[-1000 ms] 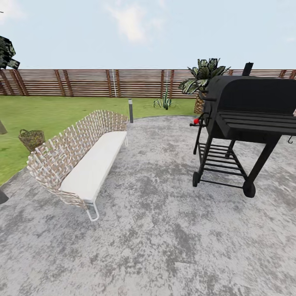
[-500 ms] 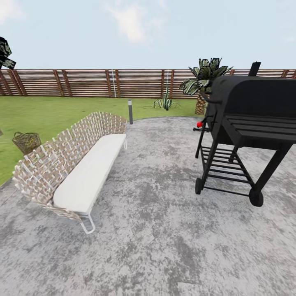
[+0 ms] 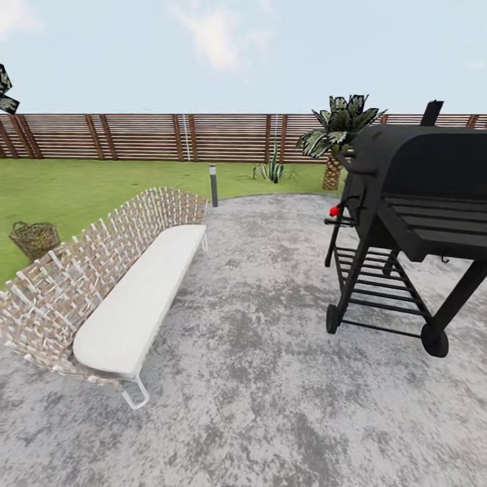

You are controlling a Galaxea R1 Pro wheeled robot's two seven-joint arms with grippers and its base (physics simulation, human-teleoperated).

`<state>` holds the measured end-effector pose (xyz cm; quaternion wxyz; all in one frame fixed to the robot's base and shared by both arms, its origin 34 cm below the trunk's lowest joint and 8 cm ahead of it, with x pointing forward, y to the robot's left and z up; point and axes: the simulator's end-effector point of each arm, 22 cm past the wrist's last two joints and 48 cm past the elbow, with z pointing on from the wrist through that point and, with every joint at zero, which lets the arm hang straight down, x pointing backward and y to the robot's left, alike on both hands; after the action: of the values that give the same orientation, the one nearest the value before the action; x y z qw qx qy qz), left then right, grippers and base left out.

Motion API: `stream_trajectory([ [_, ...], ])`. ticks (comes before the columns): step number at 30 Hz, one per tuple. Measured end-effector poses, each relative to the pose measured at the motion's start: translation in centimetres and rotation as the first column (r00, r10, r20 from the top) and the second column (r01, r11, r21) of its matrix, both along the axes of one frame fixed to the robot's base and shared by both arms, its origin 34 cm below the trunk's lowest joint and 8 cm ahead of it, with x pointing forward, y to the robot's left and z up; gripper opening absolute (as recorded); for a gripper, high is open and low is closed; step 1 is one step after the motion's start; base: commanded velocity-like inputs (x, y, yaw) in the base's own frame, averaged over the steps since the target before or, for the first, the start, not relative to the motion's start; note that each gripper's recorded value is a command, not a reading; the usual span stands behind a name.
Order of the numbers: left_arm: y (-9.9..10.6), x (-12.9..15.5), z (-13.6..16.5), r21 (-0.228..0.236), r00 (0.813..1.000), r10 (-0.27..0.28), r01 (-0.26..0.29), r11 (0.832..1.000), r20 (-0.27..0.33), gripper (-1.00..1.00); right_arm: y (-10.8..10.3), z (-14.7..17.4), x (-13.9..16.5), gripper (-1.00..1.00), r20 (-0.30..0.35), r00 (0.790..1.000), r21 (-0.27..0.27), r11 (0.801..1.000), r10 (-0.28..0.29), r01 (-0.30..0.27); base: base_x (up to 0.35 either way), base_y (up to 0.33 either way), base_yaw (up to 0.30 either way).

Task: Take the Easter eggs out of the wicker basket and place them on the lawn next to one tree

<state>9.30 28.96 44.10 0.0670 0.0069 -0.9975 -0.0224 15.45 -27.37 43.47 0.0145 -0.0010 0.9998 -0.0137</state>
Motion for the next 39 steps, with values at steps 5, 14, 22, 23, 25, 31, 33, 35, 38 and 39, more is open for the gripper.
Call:
stream_trajectory([
  [5,0.0,0.0,0.0,0.0,1.0,0.0,0.0,1.0,0.0,1.0,0.06,0.0,0.0,1.0,0.0,1.0,0.001,1.0,-0.002,0.002,0.328,0.0,0.0],
  [14,0.0,0.0,0.0,0.0,1.0,0.0,0.0,1.0,0.0,1.0,0.13,0.0,0.03,1.0,0.001,1.0,0.001,1.0,-0.001,0.001,0.328,0.0,0.0],
  [22,0.0,0.0,0.0,0.0,1.0,0.0,0.0,1.0,0.0,1.0,-0.09,0.0,0.15,1.0,0.005,1.0,-0.003,1.0,0.008,-0.008,0.328,0.0,0.0],
  [23,0.0,0.0,0.0,0.0,1.0,0.0,0.0,1.0,0.0,1.0,-0.08,0.0,0.12,1.0,0.004,1.0,-0.003,1.0,0.008,-0.008,0.328,0.0,0.0],
  [25,0.0,0.0,0.0,0.0,1.0,0.0,0.0,1.0,0.0,1.0,0.05,0.0,0.01,1.0,0.001,1.0,-0.002,1.0,0.008,-0.008,0.327,0.0,0.0],
  [31,0.0,0.0,0.0,0.0,1.0,0.0,0.0,1.0,0.0,1.0,-0.06,0.0,0.16,1.0,0.005,1.0,-0.003,1.0,0.008,-0.008,0.328,0.0,0.0],
  [33,0.0,0.0,0.0,0.0,1.0,0.0,0.0,1.0,0.0,1.0,0.13,0.0,0.15,1.0,0.005,1.0,-0.001,1.0,0.007,-0.007,0.328,0.0,0.0],
  [35,0.0,0.0,0.0,0.0,1.0,0.0,0.0,1.0,0.0,1.0,0.16,-0.01,0.14,1.0,0.005,1.0,0.0,1.0,0.007,-0.007,0.328,0.0,0.0],
  [38,0.0,0.0,0.0,0.0,1.0,0.0,0.0,1.0,0.0,1.0,0.17,-0.01,0.14,1.0,0.005,1.0,0.0,1.0,0.007,-0.007,0.328,0.0,0.0],
  [39,0.0,0.0,0.0,0.0,1.0,0.0,0.0,1.0,0.0,1.0,0.17,-0.01,0.14,1.0,0.005,1.0,0.0,1.0,0.007,-0.007,0.328,0.0,0.0],
])
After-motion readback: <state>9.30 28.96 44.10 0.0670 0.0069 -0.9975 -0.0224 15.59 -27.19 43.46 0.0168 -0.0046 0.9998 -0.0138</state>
